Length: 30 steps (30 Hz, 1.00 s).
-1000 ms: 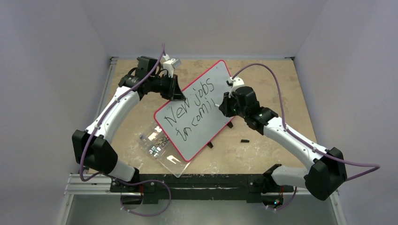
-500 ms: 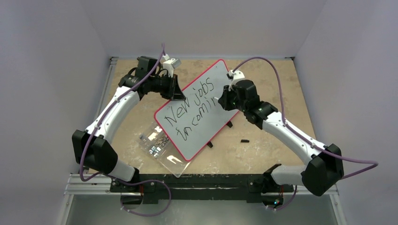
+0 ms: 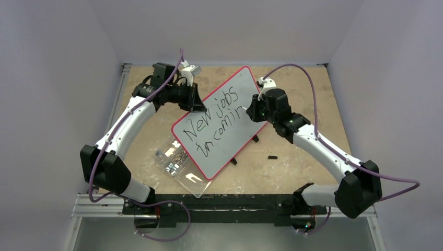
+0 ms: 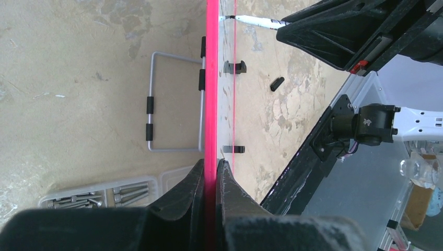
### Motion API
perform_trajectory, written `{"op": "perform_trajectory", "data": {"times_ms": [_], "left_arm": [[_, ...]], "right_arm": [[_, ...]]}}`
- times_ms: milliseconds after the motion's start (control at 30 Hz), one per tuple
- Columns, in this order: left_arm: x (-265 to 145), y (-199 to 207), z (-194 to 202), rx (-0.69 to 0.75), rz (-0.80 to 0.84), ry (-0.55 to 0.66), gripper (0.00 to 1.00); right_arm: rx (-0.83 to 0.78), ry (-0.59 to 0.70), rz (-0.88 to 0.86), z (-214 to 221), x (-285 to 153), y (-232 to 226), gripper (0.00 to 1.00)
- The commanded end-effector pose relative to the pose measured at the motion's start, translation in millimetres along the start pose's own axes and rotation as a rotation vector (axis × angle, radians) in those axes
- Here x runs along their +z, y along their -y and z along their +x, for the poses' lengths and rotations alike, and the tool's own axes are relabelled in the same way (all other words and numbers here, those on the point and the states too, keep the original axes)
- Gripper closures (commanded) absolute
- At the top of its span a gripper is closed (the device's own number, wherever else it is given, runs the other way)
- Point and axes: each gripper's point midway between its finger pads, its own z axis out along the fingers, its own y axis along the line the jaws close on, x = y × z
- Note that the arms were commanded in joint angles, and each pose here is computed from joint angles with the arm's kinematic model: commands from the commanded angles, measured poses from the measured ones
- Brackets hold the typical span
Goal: Write a sentence on the whiteboard
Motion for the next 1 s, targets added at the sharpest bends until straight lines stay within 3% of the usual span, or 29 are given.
{"op": "perform_trajectory", "data": {"times_ms": [0,300,633,967], "left_arm": [[-7.1,-3.7,-17.6,0.115,-0.048,0.064,1.00],[-7.5,-3.5,-17.8,0.116,-0.048,0.066,1.00],[-7.6,-4.1,-17.7,0.115,-0.052,0.065,1.00],[-7.9,-4.2,-17.9,0.117,-0.053,0.066,1.00]], "right_arm": [[0.016,-0.007,-0.027,9.9,-0.8,-2.3,1.00],[0.021,-0.025,-0.022,18.9,-4.5,0.2,1.00],[0.028,0.090,0.000,-22.3,-27.9,-1.9,1.00],[0.042,0.180,0.128,-51.0,-32.5,19.6,1.00]]}}
